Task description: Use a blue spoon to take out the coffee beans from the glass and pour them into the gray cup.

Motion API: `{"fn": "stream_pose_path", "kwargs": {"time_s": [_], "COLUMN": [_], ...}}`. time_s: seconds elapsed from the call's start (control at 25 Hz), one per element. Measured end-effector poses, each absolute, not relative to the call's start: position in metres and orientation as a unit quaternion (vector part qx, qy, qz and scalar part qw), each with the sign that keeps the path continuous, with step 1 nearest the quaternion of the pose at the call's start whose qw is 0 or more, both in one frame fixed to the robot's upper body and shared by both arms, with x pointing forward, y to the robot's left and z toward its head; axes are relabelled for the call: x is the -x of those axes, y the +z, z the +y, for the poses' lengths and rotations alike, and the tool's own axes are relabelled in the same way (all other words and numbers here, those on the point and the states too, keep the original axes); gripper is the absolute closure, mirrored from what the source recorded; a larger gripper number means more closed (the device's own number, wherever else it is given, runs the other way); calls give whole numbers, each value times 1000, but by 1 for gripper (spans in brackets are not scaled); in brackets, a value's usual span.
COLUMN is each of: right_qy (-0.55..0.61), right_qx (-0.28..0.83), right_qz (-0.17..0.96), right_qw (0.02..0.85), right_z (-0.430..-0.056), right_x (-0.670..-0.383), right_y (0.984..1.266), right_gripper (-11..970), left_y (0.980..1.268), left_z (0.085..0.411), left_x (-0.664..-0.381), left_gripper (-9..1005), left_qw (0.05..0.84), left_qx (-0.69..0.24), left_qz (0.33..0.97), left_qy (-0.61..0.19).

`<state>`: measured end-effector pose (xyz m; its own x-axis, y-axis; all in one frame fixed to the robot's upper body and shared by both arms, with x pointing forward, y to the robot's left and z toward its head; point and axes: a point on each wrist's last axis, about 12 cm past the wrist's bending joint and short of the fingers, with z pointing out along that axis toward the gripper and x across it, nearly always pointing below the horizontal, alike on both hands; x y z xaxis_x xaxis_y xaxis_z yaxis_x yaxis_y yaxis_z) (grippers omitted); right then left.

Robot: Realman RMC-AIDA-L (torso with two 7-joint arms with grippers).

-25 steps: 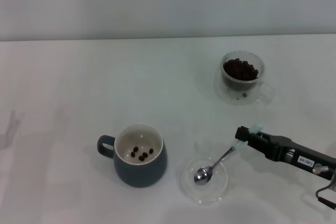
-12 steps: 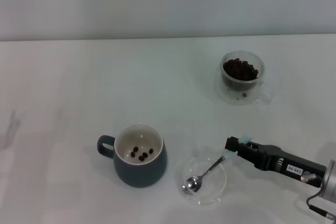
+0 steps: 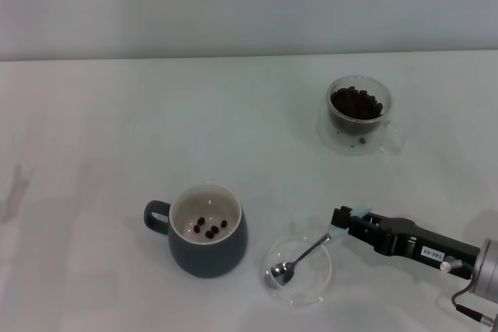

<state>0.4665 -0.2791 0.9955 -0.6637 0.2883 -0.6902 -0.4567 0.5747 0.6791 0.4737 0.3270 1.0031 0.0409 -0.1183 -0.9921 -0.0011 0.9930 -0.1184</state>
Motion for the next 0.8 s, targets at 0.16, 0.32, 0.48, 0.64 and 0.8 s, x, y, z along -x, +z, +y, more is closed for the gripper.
{"fn": "stream_pose_path", "kwargs": {"time_s": [0.16,0.32,0.48,0.64,0.8], "right_qy": [449,440,426,405,385], "right_qx": [62,69,76,68,61], "right_qz": [789,790,787,785,783], "right_qw": [414,422,440,463,484], "right_z": [-280,-281,-284,-291,-301], "right_x": [-467,-468,-470,-473,-475], "right_y": [995,995,996,997,999], "right_gripper": [691,653,627,559,492], "left_y": [1003,1003,1003,1003,1003], "left_z": [327,326,326,326,326], "left_x": [-474,-474,-474,-474,-473], "left_gripper": [105,104,104,104,104], "left_qw": [720,720,720,720,720], "left_qx": [43,44,44,44,45], "left_qz": [691,691,691,691,692], "left_qy": [-41,-41,-42,-43,-42]}}
